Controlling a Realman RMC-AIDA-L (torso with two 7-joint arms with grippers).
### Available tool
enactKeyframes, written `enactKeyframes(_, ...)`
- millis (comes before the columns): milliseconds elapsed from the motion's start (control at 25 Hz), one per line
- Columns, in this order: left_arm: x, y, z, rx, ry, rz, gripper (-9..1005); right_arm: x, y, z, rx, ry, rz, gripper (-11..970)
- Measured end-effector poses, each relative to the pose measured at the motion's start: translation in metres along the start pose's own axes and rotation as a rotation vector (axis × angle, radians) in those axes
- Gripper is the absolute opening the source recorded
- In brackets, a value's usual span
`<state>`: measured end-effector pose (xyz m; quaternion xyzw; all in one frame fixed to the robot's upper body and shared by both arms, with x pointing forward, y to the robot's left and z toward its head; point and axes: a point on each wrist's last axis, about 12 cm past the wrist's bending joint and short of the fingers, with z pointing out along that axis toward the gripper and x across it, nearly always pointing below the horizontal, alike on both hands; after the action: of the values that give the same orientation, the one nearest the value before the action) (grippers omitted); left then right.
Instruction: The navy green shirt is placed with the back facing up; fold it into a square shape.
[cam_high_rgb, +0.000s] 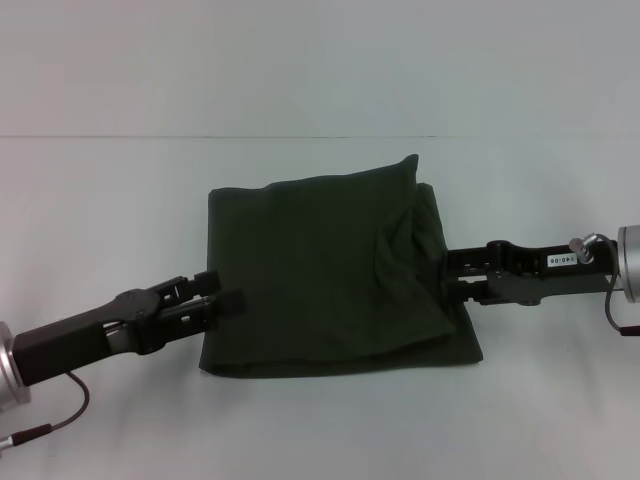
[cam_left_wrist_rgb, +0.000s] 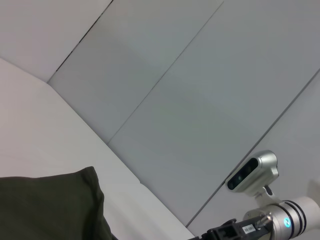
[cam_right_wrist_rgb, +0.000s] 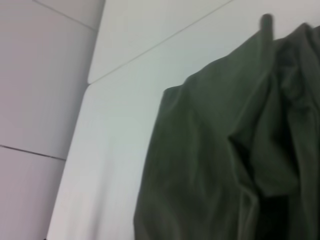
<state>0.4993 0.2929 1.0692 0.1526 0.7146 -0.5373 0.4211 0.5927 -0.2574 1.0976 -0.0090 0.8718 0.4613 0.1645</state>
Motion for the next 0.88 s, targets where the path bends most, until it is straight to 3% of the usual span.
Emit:
enactKeyframes(560, -0.004, 0.001, 0.002, 0.001, 0.005, 0.011, 918, 0.006, -0.001, 0.015, 0.011, 0.014, 0.027, 734)
enactKeyframes(880, -0.005, 0.001, 0.001, -0.001, 0.005, 0.014, 918, 0.005, 0.0, 0.018, 0.025, 0.026, -0.011, 581)
